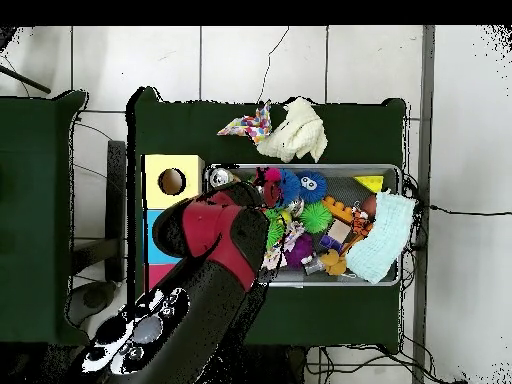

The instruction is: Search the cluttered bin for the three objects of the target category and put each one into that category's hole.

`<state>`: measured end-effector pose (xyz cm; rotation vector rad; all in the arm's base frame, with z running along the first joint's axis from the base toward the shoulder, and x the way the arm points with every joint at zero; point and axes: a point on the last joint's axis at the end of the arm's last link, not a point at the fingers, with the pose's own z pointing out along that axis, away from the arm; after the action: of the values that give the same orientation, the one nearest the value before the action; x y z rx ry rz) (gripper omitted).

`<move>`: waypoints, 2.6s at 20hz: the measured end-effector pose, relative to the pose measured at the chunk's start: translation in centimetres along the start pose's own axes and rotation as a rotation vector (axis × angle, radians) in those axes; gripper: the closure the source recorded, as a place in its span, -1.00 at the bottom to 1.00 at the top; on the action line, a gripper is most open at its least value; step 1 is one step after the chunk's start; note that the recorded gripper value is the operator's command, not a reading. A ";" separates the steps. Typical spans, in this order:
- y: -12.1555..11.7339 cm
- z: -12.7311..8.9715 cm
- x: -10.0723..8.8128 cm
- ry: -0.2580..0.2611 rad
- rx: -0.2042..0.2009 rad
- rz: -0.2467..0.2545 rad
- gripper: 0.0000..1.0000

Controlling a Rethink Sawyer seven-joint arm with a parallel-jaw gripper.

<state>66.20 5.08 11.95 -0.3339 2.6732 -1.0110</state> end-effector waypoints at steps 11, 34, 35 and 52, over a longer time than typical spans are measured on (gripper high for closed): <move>-1.2 0.0 0.2 0.028 0.028 0.005 1.00; -5.4 1.9 -1.4 0.027 -0.042 0.157 -1.00; -5.9 2.5 -1.5 0.029 -0.058 0.179 -1.00; -18.0 19.2 8.7 0.074 -0.217 0.511 -1.00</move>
<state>66.39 -22.46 8.71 0.3421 2.7191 -0.5888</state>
